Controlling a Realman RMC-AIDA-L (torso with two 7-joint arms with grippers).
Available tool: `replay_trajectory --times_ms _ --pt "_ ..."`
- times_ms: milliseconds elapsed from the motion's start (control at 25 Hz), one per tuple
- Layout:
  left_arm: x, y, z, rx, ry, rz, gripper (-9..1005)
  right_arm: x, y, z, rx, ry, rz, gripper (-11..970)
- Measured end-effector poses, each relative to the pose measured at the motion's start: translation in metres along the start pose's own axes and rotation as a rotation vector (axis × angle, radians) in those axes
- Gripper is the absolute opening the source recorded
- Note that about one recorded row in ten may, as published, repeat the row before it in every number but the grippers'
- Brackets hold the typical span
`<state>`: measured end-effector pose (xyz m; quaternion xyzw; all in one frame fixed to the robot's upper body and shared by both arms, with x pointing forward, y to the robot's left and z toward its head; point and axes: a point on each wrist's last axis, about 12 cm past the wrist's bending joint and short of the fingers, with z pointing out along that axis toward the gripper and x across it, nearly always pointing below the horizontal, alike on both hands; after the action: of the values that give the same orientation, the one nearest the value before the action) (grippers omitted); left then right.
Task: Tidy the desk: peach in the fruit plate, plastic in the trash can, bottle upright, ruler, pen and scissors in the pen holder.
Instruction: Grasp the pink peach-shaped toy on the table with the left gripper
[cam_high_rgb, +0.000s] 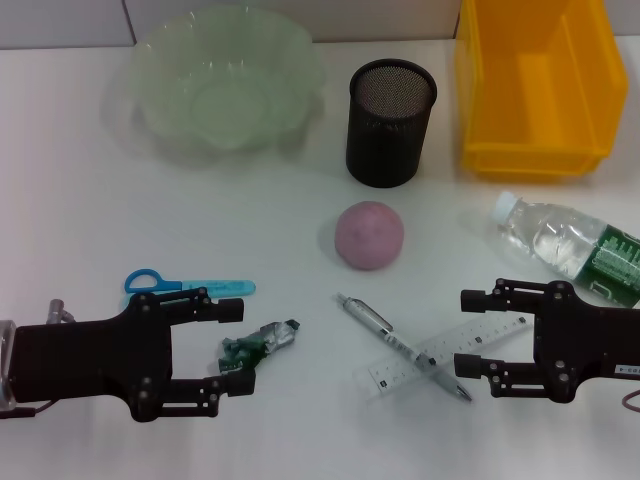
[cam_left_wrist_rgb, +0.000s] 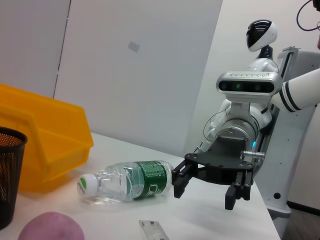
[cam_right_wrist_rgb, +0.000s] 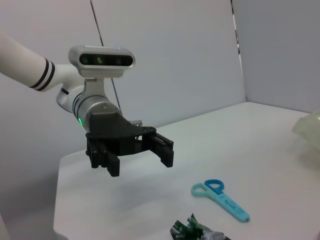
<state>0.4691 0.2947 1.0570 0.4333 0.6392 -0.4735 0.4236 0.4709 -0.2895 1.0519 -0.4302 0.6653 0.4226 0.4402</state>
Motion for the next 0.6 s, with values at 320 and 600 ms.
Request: replay_trajectory --times_ms 320,600 --pt "0.0005 -0.0005 -0.0005 -0.001 0.000 -0.001 783 0.0000 0.0000 0.0000 0.000 0.000 0.000 736" --pt "0.0009 -0.0010 -0.0008 -0.001 -0.001 -0.003 782 0.0000 0.0000 0.0000 0.000 0.000 0.000 736"
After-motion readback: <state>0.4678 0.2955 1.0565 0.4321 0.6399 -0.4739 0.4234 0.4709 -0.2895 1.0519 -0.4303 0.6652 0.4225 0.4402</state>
